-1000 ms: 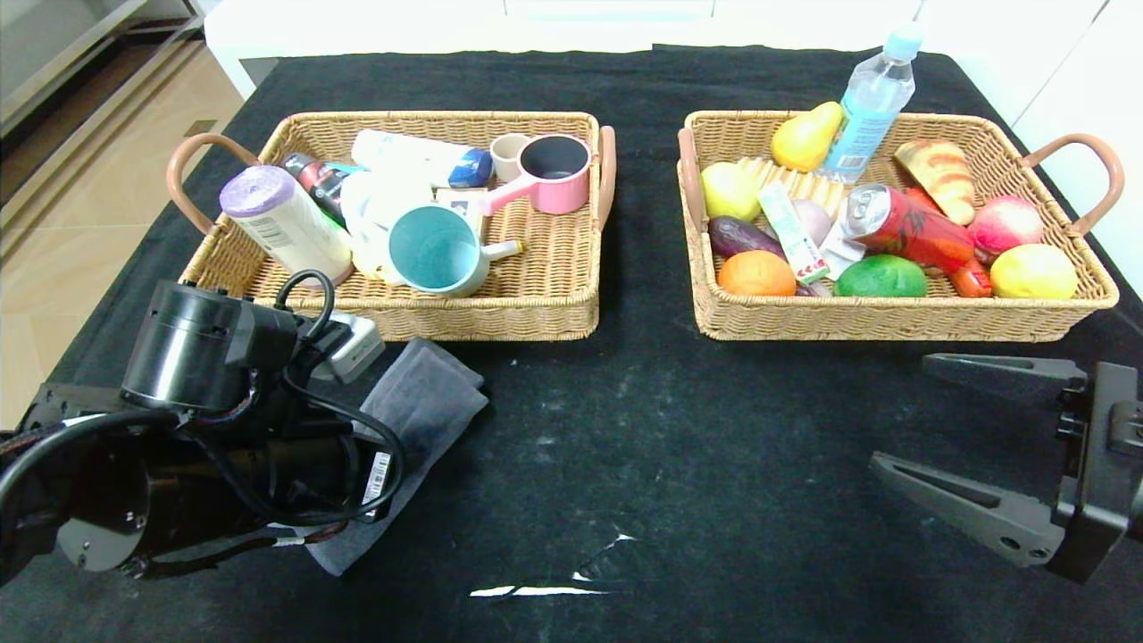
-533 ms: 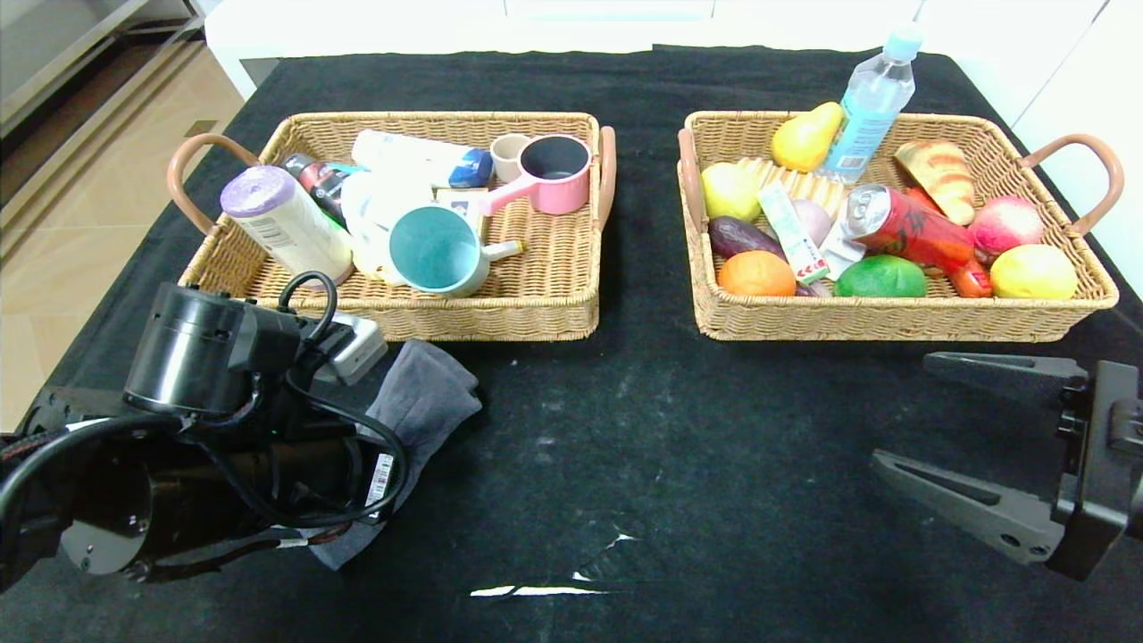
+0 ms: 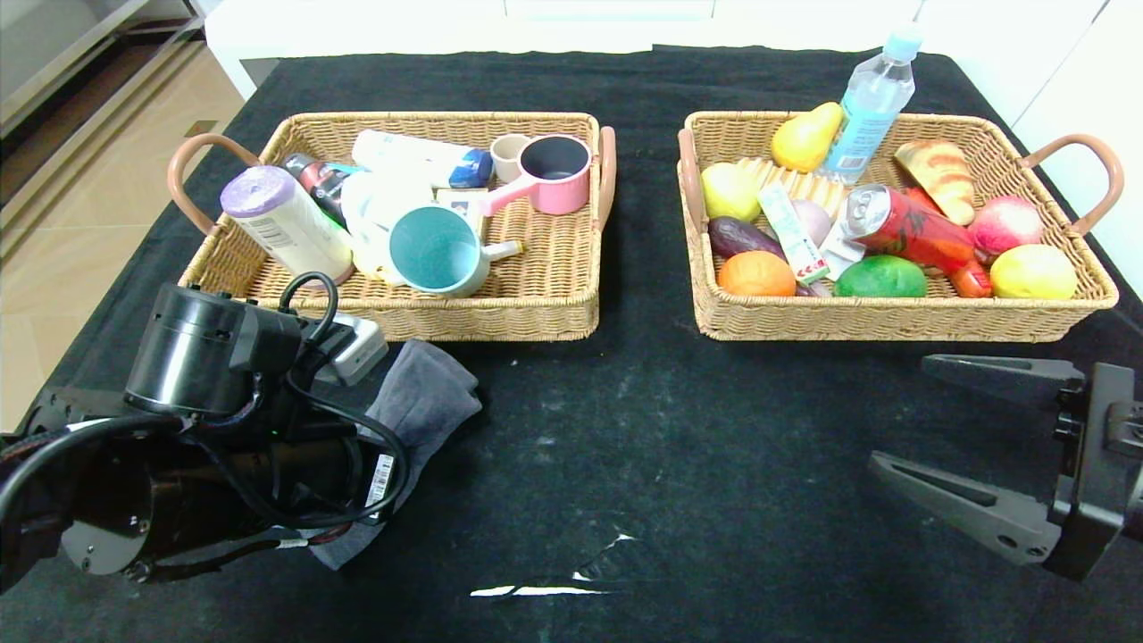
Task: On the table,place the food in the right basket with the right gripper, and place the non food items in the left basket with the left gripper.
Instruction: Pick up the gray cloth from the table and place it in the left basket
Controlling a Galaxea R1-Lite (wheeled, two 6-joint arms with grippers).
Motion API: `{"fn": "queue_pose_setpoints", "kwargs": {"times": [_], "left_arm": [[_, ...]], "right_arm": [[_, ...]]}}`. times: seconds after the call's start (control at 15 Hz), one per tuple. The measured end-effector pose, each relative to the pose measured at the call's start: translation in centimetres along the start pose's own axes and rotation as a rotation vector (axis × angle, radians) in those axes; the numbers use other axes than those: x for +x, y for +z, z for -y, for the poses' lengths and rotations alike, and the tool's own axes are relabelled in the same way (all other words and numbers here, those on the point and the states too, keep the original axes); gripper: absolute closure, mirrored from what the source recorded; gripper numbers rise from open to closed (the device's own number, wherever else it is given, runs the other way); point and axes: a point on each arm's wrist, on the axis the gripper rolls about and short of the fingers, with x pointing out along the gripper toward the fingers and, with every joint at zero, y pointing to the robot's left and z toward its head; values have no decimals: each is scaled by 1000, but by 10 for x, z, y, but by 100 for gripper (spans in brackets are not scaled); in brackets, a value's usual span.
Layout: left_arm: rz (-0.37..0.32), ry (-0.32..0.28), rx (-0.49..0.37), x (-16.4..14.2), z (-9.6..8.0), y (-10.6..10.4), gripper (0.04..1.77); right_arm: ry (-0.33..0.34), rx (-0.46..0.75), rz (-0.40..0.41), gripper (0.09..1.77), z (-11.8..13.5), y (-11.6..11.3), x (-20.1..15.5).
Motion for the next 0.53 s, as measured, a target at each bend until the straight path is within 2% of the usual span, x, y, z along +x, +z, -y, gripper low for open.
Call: {"fn": "queue_pose_setpoints", "kwargs": {"times": [0.27, 0.53], "left_arm": [[20, 3, 2, -8, -2, 5, 164], [83, 2, -10, -31, -6, 24, 164]], "right_arm": [[1, 0, -1, 15, 0, 0, 0], [2, 0, -1, 15, 0, 0, 0]]}}
